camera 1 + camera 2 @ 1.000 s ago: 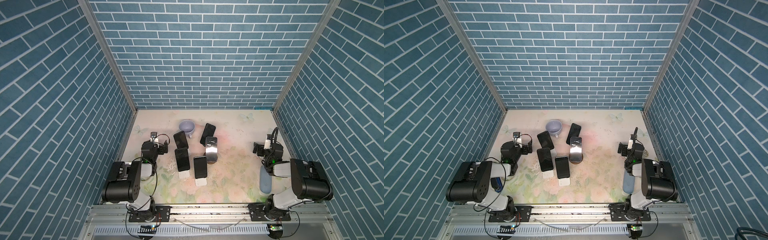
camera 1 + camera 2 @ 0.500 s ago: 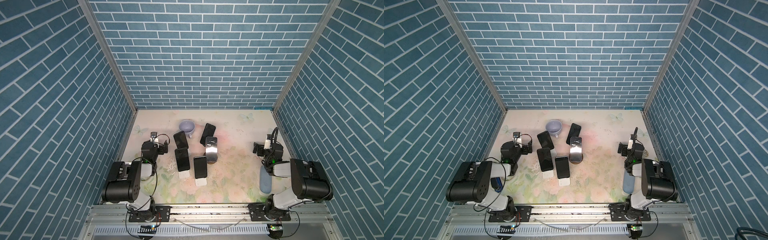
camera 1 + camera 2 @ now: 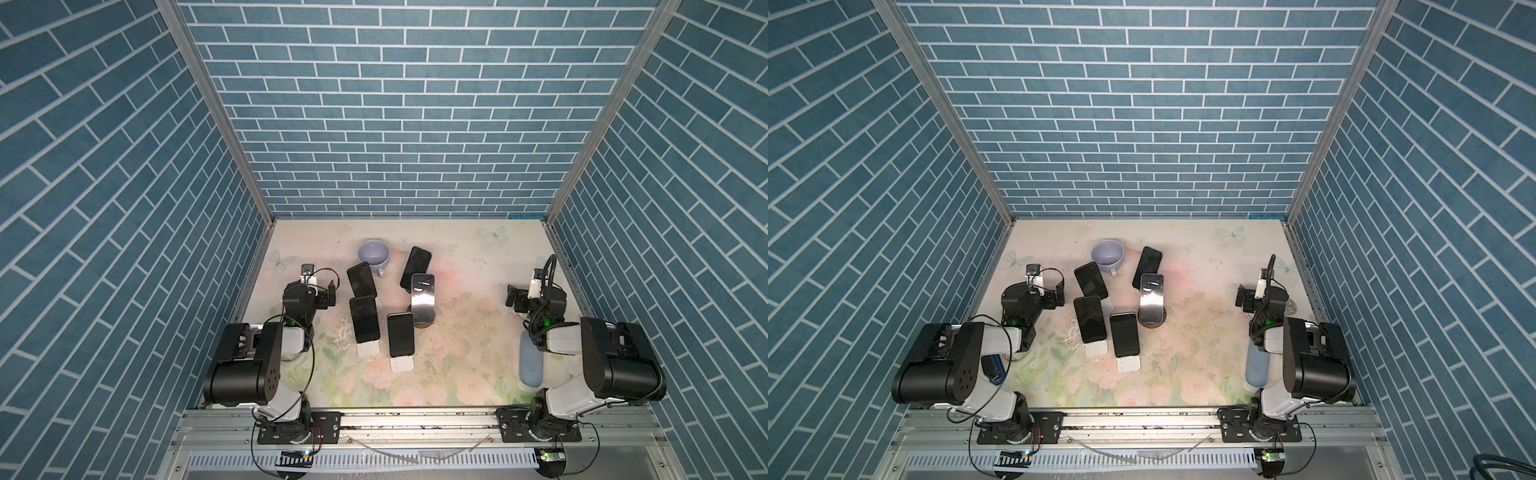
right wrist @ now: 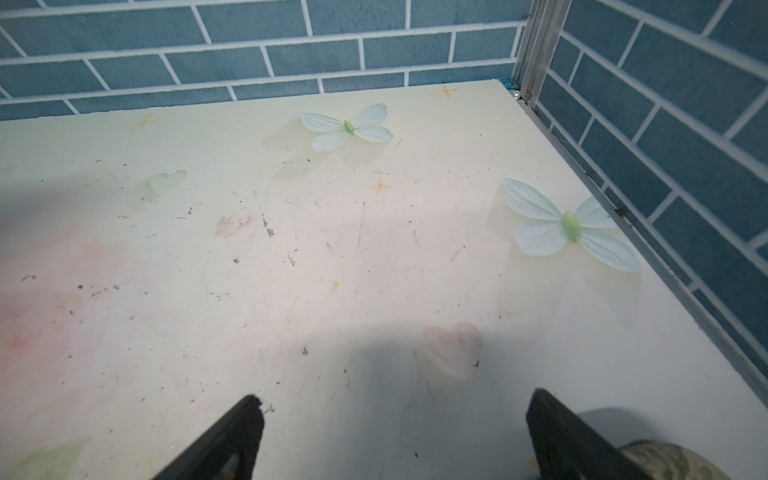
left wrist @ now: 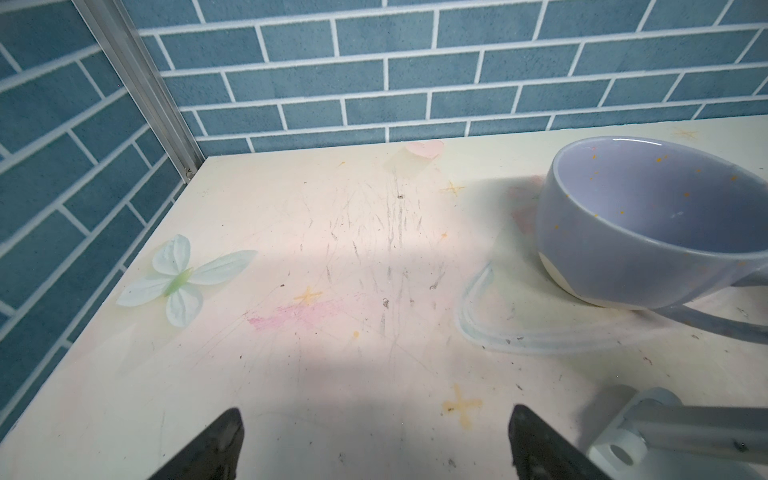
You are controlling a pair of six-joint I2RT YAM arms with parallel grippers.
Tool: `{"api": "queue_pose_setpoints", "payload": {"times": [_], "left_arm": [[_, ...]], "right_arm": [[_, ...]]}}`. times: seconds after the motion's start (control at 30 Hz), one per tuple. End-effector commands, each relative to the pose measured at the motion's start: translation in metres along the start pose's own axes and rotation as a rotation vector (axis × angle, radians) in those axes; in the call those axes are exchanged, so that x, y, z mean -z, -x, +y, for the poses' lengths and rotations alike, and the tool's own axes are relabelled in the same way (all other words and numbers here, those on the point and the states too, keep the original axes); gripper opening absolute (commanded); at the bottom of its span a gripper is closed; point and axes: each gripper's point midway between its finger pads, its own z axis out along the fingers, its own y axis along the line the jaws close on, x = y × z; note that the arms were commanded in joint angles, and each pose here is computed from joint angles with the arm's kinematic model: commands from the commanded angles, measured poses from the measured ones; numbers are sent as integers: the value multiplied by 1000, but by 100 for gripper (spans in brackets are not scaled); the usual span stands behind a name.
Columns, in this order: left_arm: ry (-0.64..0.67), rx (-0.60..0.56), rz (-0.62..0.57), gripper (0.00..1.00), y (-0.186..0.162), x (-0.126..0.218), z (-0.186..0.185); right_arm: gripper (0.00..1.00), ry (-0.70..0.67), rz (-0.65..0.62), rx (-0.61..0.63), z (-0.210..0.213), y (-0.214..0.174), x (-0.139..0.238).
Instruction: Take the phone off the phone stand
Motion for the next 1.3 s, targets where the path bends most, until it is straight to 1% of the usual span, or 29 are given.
{"api": "queue_pose_setpoints", "payload": {"times": [0.0,0.1,0.2,0.37,0.5,0.67,0.8,0.93,1.13,1.27], "left_arm": [[-1,-10,-10,100,5,-2,-1],[25,-2,-16,100,11,1,4],[22,-5,-14,100,19,7,4],[87,21,-22,100,36,19,15],[194,70,15,100,46,30,34],[223,134,68,100,59,44,39],[231,220,121,100,63,57,39],[270,319,165,100,61,75,43],[265,370,168,100,66,101,39],[232,375,171,100,74,117,32]], "right_arm": [[99,18,-46,2,4,22,-4],[99,18,-49,9,4,28,1],[99,14,-64,8,5,35,9],[99,-5,-61,4,5,52,22],[98,12,-54,-12,9,65,29],[98,-11,-17,-45,14,73,37],[99,-77,44,-60,12,77,43],[99,-146,112,-93,12,82,51],[99,-190,231,-119,29,85,61],[99,-172,277,-163,46,85,66]]}}
